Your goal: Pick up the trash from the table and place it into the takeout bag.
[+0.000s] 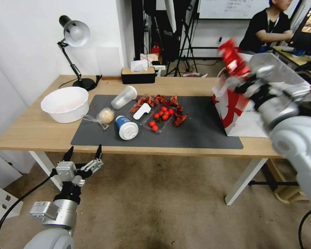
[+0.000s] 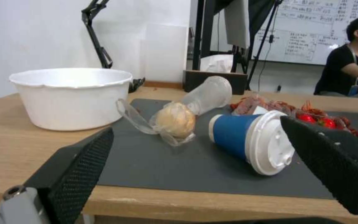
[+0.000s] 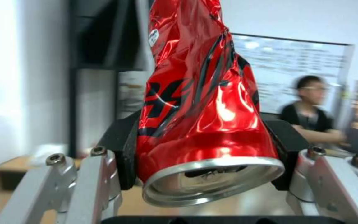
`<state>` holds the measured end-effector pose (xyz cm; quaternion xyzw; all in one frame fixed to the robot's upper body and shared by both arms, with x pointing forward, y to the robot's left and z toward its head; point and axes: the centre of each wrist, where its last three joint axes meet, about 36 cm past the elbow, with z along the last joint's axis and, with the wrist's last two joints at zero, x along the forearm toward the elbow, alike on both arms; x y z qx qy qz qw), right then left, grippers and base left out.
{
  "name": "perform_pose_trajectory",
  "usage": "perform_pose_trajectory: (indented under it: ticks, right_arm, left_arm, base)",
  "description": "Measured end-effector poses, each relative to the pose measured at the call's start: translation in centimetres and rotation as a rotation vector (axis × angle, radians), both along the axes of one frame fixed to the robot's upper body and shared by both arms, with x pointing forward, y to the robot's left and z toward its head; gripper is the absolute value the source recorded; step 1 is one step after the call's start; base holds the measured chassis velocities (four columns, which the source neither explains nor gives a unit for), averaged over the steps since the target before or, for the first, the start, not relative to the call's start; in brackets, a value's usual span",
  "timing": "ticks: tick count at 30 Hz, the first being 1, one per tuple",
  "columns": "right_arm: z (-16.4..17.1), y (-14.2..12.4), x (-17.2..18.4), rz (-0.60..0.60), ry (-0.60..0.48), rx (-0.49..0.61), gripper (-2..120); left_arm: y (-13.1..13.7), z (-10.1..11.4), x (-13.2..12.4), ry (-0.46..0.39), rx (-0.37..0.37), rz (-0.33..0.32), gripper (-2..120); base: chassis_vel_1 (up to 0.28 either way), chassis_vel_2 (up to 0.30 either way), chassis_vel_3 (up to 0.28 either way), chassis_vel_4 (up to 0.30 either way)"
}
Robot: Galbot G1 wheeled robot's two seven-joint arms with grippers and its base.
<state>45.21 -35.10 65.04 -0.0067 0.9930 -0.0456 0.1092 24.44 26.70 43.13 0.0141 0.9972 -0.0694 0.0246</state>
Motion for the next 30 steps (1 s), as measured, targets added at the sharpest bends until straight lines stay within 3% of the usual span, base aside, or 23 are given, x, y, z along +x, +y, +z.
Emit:
perform_pose_trajectory:
  ticks: [5,11,15,24,30]
  right_arm:
    - [0.7,-3.7,2.0,-0.108,0.055,0.045,60]
    - [-0.2,-4.6,2.9,-0.129,0.089,0.063,86]
    - [-0.5,-4.6,3.1,-0.129,0.094,0.069,97]
    - [-0.9,-3.8,2.4,-0.096,0.097,0.066,100]
    - [-1.1,-0.5,-0.9,0.023,0.064,0.074,100]
  left_arm:
    - [-0.1,-0.1,0.1,-0.001,-0.003,-0.001,100]
    - [0.0,-0.1,0.1,-0.002,-0.001,0.0,100]
    - [0.1,0.0,0.1,-0.002,0.0,0.0,100]
    - [0.0,0.1,0.1,-0.004,-0.002,0.0,100]
    - [0.1,0.1,0.1,-0.004,-0.002,0.001,100]
  base:
    - [0.0,0.0,0.0,0.0]
    - [0.0,0.0,0.0,0.0]
    - [0.0,0.0,0.0,0.0]
    - [0.0,0.0,0.0,0.0]
    - [0.0,0.0,0.0,0.0]
